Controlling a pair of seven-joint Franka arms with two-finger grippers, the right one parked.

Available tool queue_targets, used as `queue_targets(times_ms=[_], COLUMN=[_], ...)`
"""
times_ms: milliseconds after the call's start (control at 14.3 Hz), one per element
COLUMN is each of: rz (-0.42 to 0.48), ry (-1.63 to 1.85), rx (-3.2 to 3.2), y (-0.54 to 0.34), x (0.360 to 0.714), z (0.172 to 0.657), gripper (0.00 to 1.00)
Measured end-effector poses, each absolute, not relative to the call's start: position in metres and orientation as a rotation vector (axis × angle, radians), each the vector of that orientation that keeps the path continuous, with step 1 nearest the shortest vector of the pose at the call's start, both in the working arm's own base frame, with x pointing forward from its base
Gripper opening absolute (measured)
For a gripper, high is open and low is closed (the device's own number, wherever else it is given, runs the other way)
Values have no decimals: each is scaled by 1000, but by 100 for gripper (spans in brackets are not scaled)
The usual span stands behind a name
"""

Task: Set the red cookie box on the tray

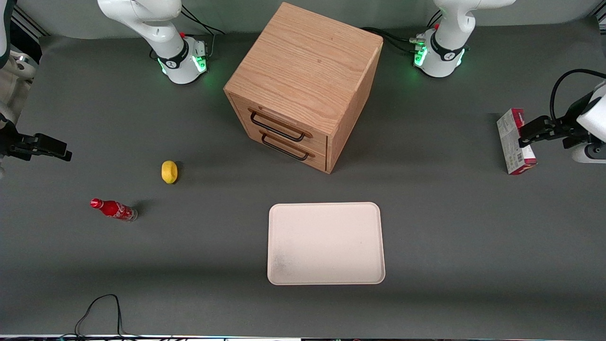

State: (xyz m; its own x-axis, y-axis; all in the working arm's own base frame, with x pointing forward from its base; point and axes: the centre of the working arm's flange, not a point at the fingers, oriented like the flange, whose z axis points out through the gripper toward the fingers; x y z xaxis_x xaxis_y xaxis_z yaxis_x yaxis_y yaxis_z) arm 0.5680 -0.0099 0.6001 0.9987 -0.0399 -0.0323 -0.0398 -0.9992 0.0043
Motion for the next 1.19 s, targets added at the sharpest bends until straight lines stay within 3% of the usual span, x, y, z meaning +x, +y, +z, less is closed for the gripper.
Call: queue_targets(times_ms=[490, 771, 1191], rz=[-53, -101, -133], ry=[-61, -14, -6], rx=[3137, 3143, 3172], y=[-10, 22, 137], x=[568, 562, 502], z=[600, 595, 556], gripper=[100, 100, 100])
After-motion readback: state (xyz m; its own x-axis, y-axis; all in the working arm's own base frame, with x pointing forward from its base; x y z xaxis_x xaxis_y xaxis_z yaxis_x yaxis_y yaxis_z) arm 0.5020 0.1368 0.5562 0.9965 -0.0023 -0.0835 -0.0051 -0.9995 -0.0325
